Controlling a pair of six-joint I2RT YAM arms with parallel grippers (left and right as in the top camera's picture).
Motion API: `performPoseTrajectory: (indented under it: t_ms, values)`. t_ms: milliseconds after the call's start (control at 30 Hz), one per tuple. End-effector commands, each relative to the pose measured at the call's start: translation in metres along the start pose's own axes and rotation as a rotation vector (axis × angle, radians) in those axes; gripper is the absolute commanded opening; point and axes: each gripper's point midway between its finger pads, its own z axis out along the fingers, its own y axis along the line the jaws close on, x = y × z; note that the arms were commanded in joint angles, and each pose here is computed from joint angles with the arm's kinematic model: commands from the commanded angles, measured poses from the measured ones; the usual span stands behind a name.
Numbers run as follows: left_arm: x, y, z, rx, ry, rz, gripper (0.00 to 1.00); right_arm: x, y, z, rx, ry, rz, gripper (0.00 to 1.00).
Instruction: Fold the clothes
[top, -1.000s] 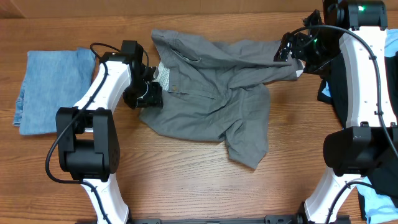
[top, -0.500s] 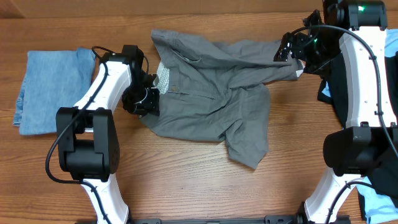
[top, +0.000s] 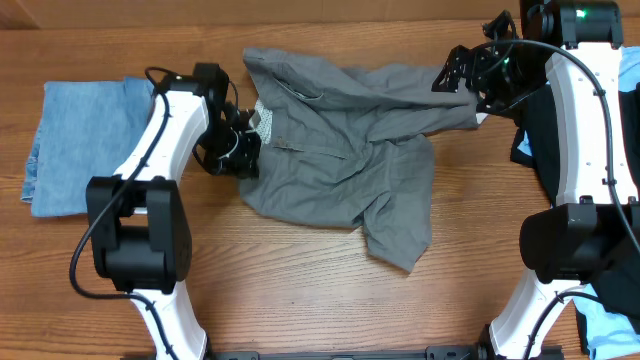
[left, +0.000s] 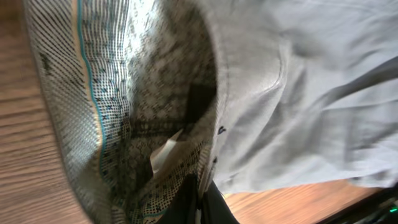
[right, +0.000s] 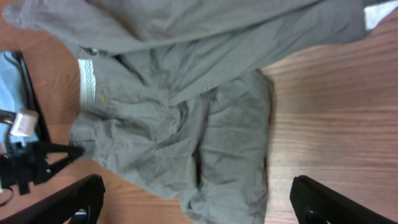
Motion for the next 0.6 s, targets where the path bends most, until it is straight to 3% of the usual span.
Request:
performPoseTrajectory:
  t_ms: [0, 33, 67, 133, 200, 233, 400, 567]
  values:
    - [-0.008, 0.007, -0.064, -0.112, -0.183, -0.133, 0.04, 0.023, 0.0, -0.013, 0.012, 0.053, -0.009, 1.0]
    - [-0.005, 0.015, -0.069, -0.159, -0.191, -0.169, 0.04, 0.022, -0.009, -0.014, 0.058, 0.048, -0.031, 1.0]
    - [0.0, 0.023, -0.072, -0.202, -0.186, -0.204, 0.04, 0.022, -0.019, -0.013, 0.106, 0.046, -0.026, 0.89]
    - [0.009, 0.037, -0.072, -0.272, -0.159, -0.263, 0.04, 0.029, -0.034, -0.004, 0.166, 0.084, 0.02, 0.77]
    - [0.014, 0.054, -0.071, -0.342, -0.153, -0.319, 0.04, 0.051, -0.055, 0.019, 0.223, 0.189, 0.107, 0.92]
    - [0.014, 0.06, -0.07, -0.359, -0.161, -0.35, 0.04, 0.063, -0.063, 0.029, 0.234, 0.245, 0.138, 0.93]
    - [0.003, 0.069, -0.068, -0.331, -0.211, -0.38, 0.04, 0.114, -0.101, 0.088, 0.209, 0.431, 0.253, 0.7]
    - [-0.003, 0.072, -0.071, -0.328, -0.238, -0.382, 0.04, 0.154, -0.096, 0.126, -0.049, 0.529, 0.331, 0.69]
